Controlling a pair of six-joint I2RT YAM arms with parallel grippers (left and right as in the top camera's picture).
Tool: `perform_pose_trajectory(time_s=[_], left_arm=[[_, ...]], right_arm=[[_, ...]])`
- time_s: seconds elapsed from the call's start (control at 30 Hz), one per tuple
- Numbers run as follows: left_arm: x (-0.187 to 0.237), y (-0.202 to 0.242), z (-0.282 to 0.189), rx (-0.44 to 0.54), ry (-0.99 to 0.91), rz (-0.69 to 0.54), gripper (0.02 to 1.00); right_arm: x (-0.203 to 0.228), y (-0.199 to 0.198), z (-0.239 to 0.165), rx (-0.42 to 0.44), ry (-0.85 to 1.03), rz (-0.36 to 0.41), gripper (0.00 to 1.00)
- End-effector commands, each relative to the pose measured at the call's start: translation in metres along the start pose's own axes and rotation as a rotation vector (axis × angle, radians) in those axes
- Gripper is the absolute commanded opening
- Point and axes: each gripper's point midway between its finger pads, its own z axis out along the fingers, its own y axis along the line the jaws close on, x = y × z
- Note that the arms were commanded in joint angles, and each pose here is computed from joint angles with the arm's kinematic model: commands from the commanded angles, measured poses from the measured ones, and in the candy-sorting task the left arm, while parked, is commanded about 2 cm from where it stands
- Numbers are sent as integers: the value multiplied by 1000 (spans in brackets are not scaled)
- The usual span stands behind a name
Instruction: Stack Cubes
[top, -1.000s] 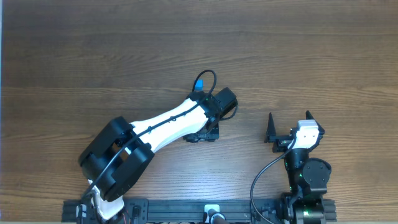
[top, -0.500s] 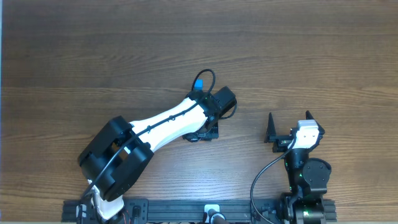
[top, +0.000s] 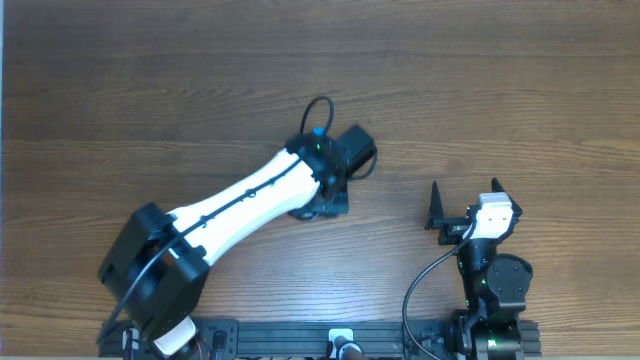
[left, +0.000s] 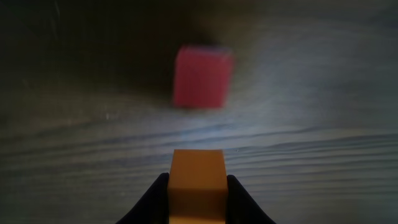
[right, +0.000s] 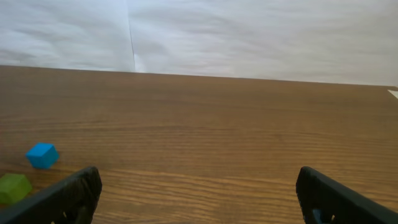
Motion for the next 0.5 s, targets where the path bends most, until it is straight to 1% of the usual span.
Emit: perform_pose_trajectory(time_s=[0.03,0.13,0.23,0.5], left_arm=[[-33,-11,-42,74,-98,12,38],[-44,-10,-46,79,-107,2,38],[-51,-7,-39,65,-97,-4,36],[-52,-3,-22,28,-62,9,38]], right_arm=[[0,3,0,-16,-5,-5,987],[0,3,0,-16,-5,-5,991],[0,3,0,-16,-4,-5,993],[0,3,0,-16,-4,-5,993]])
